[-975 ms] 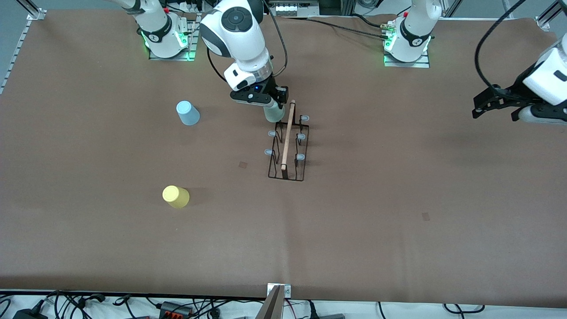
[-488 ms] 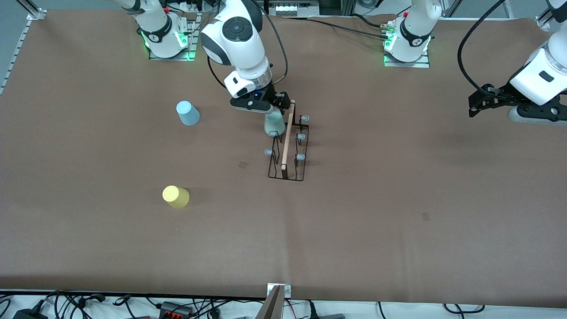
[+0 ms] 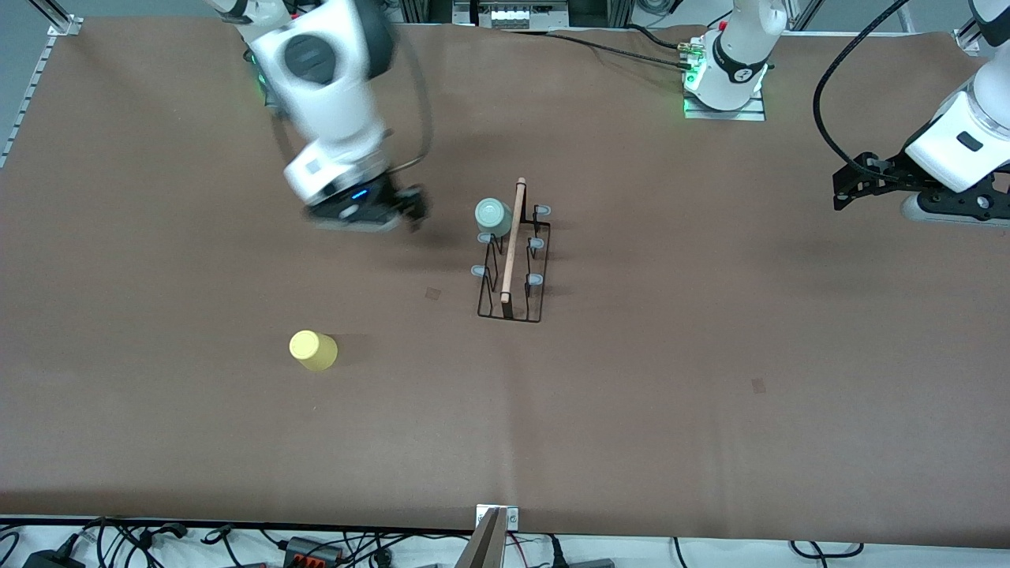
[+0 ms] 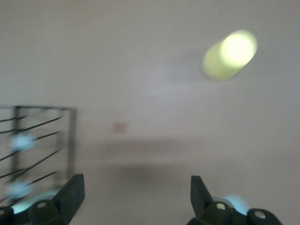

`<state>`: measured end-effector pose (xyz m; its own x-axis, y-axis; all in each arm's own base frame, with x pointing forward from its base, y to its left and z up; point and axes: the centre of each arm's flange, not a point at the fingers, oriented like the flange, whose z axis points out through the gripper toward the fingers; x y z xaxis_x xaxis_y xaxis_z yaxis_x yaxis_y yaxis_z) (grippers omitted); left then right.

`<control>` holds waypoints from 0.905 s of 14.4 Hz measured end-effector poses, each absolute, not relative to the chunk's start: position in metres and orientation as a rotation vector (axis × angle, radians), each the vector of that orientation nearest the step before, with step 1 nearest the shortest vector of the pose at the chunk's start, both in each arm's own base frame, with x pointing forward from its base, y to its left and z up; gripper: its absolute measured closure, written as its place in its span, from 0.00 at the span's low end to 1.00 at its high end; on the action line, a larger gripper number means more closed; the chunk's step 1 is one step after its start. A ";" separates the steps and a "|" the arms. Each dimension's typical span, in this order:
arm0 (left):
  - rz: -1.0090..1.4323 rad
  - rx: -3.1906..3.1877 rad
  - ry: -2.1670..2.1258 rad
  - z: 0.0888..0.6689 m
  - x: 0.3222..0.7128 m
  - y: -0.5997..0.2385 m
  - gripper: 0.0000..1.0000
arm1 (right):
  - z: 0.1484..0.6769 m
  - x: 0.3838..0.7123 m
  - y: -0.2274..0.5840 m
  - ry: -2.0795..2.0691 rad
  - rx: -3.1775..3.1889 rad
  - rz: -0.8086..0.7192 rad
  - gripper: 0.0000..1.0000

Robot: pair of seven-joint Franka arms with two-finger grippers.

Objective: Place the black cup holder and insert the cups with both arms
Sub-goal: 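Move the right gripper to the yellow cup and grasp it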

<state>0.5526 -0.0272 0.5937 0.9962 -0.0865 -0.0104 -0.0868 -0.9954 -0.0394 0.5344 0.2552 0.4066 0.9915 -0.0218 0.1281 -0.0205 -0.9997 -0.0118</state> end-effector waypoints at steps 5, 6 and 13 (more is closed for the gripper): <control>0.013 -3.099 0.129 0.594 0.553 -0.025 0.00 | 0.318 0.603 0.140 -0.193 -3.104 -0.287 0.00; 0.013 -3.099 0.129 0.594 0.553 -0.025 0.00 | 0.300 0.608 0.139 -0.210 -3.091 -0.304 0.00; 0.016 -3.099 0.127 0.593 0.553 -0.025 0.00 | 0.246 0.635 0.131 -0.245 -3.058 -0.394 0.00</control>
